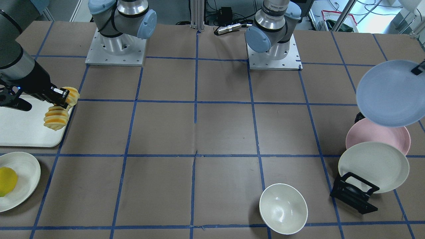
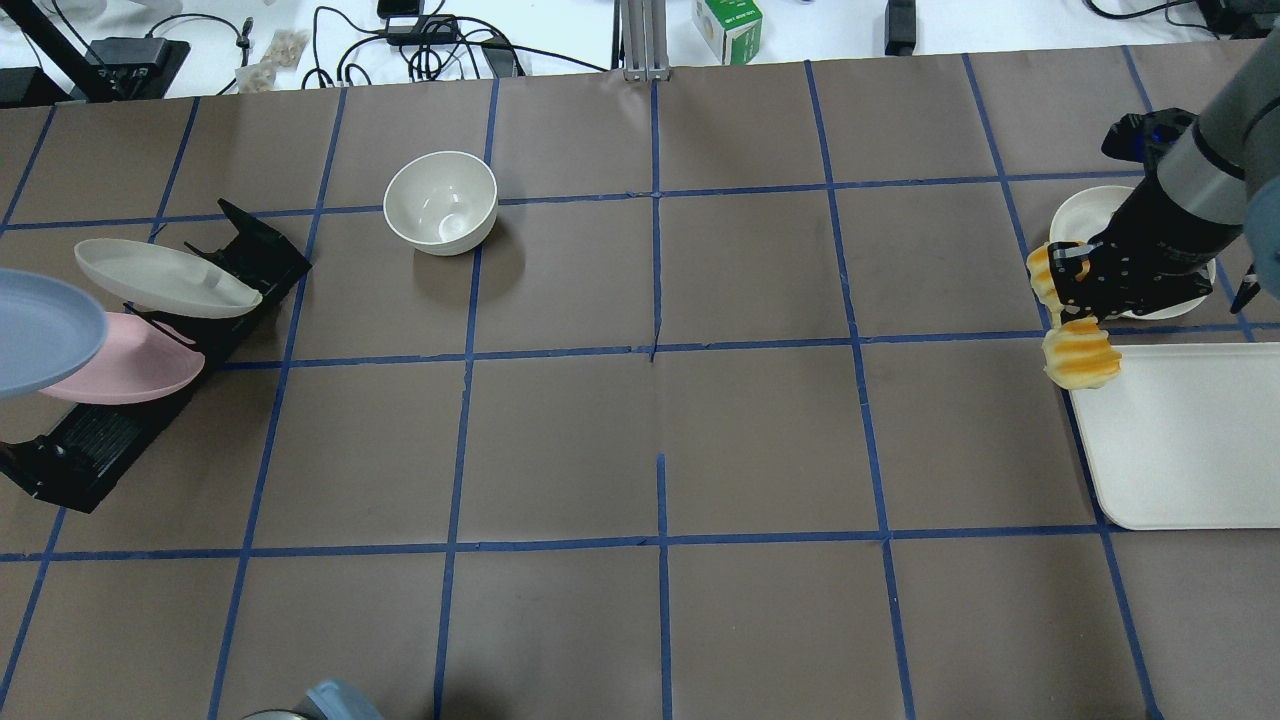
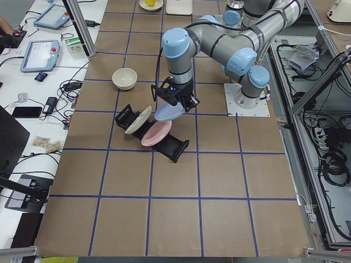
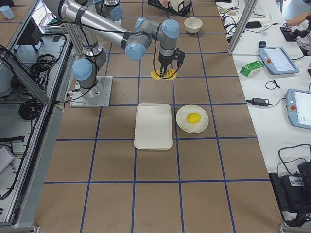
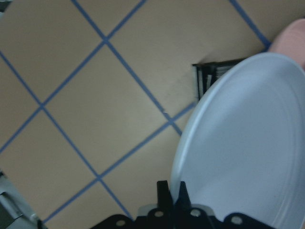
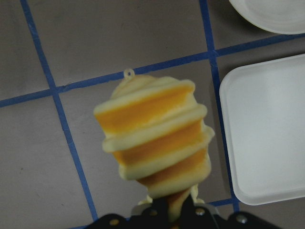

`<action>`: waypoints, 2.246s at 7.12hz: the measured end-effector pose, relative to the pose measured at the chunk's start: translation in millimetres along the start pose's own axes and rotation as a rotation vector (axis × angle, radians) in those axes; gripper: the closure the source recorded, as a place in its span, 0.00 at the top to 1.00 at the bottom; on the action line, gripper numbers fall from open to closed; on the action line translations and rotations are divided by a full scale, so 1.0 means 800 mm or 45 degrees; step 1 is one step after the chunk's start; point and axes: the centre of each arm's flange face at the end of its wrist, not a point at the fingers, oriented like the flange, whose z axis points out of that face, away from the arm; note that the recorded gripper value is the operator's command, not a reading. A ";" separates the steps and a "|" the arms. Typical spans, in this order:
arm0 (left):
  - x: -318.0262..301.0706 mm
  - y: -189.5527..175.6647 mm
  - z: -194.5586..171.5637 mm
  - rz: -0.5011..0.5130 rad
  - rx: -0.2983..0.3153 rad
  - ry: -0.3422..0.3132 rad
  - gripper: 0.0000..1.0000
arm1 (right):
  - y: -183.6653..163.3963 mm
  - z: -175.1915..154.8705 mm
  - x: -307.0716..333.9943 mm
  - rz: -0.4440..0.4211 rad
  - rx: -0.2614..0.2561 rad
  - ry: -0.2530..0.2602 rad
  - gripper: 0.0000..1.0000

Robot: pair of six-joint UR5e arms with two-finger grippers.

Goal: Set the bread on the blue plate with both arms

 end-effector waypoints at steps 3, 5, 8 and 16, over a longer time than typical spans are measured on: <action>0.277 0.091 0.072 0.582 0.076 0.111 0.00 | 0.004 -0.015 -0.033 0.033 0.006 -0.017 0.00; 0.390 0.147 0.174 0.803 0.151 0.280 0.00 | 0.004 -0.023 -0.043 0.066 -0.010 -0.054 0.00; 0.474 0.193 0.302 0.909 0.092 0.611 0.00 | 0.014 -0.022 -0.088 0.011 -0.023 -0.059 0.00; 0.525 0.228 0.356 0.967 -0.030 0.681 1.00 | 0.002 0.057 -0.293 -0.050 0.033 -0.095 0.00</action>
